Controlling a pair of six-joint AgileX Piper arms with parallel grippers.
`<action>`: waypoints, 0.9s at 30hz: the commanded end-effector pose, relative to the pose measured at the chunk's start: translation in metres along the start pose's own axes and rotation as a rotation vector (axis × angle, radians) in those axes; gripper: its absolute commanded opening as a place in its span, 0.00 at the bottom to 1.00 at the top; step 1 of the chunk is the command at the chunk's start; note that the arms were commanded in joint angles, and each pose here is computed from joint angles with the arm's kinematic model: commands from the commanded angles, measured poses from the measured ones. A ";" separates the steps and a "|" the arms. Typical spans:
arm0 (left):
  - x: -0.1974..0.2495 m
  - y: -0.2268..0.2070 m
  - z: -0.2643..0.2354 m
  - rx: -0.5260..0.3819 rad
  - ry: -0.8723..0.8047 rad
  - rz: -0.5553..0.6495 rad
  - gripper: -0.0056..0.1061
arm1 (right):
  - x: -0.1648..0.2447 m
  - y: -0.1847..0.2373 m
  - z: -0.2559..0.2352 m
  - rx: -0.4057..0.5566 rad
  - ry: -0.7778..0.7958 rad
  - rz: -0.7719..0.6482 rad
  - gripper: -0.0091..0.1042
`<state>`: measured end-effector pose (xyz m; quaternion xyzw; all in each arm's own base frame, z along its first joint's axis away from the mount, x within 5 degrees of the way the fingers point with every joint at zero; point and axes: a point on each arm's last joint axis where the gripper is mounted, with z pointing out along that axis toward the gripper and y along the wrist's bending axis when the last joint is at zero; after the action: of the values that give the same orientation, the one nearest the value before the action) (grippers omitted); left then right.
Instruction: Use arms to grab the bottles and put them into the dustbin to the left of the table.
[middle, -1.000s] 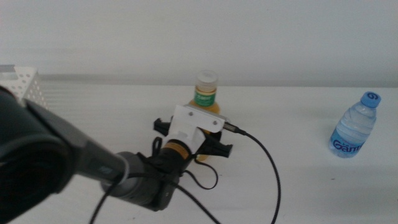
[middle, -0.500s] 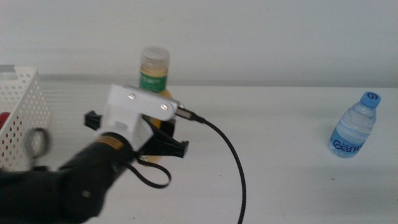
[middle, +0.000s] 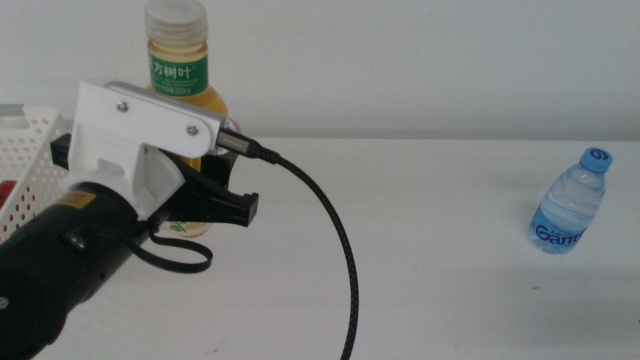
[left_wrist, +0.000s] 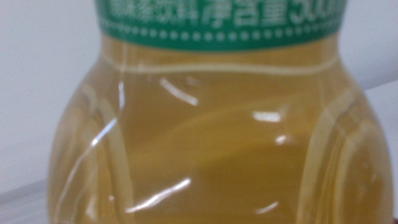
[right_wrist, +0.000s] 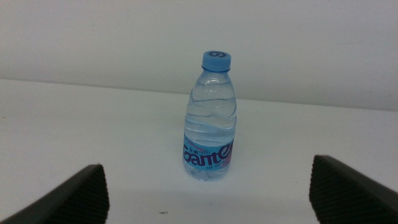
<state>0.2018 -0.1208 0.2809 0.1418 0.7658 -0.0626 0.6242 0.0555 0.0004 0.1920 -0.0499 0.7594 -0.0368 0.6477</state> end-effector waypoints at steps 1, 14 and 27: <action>-0.007 0.004 -0.004 -0.030 -0.046 0.022 0.03 | 0.012 0.001 0.001 0.007 0.001 -0.015 0.84; -0.036 0.063 0.008 0.066 0.238 -0.227 0.03 | 0.012 0.001 0.001 0.007 0.001 -0.015 0.84; -0.071 0.200 0.020 0.012 0.709 -0.260 0.03 | 0.012 0.001 0.001 0.007 0.001 -0.015 0.84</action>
<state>0.2867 0.0397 0.3548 0.0644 0.9420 -0.0940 0.3156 0.0555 0.0004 0.1920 -0.0499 0.7594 -0.0368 0.6477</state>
